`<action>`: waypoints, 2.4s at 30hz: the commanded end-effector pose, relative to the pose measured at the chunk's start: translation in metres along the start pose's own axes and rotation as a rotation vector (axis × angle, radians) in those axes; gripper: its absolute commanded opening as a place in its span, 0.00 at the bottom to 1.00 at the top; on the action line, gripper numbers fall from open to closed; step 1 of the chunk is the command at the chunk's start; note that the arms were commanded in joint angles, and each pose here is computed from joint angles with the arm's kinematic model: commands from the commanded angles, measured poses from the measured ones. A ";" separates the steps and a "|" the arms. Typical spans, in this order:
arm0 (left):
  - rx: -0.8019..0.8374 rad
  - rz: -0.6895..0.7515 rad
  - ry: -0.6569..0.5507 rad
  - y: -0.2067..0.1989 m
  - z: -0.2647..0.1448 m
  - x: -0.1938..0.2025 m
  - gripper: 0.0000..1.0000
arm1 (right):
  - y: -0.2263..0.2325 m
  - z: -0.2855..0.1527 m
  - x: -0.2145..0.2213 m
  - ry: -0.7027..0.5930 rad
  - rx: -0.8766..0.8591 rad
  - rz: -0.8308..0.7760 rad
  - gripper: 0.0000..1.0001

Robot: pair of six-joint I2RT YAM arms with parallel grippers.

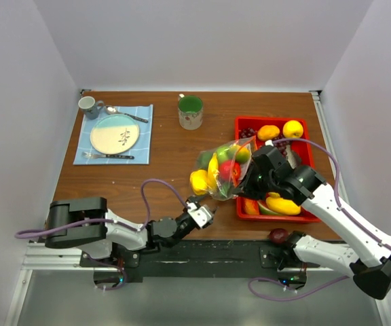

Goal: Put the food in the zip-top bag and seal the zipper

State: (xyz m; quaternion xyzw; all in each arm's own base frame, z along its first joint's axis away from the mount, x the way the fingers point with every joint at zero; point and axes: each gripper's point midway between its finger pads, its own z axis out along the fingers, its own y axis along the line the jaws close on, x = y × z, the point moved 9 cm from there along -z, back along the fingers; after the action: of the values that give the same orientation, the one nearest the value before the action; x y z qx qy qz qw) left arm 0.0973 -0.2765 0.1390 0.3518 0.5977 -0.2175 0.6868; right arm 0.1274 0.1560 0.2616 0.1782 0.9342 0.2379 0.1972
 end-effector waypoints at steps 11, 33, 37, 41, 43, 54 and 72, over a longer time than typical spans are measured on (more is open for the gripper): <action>-0.021 -0.157 -0.351 -0.014 0.027 -0.085 0.55 | 0.013 -0.008 -0.005 -0.006 0.007 0.081 0.00; 0.007 -0.150 -0.279 -0.030 0.040 -0.079 0.45 | 0.013 -0.016 -0.006 -0.017 0.004 0.117 0.00; 0.026 -0.144 -0.264 -0.032 0.040 -0.077 0.45 | 0.014 -0.016 -0.006 -0.019 0.001 0.124 0.00; 0.013 -0.143 -0.249 -0.031 0.039 -0.073 0.45 | 0.015 -0.015 -0.006 -0.016 0.001 0.126 0.00; 0.007 -0.143 -0.249 -0.031 0.040 -0.073 0.42 | 0.015 -0.015 -0.006 -0.016 0.000 0.124 0.00; -0.004 -0.137 -0.230 -0.033 0.044 -0.072 0.28 | 0.014 -0.014 -0.005 -0.012 -0.001 0.129 0.00; 0.009 -0.123 -0.205 -0.034 0.044 -0.071 0.00 | 0.017 -0.012 -0.006 -0.011 -0.009 0.135 0.00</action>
State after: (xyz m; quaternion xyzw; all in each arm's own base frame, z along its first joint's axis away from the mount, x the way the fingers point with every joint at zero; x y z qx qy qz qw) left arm 0.0908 -0.3355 0.1864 0.3219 0.5520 -0.2702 0.7201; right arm 0.1290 0.1591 0.2667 0.2326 0.9295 0.2278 0.1734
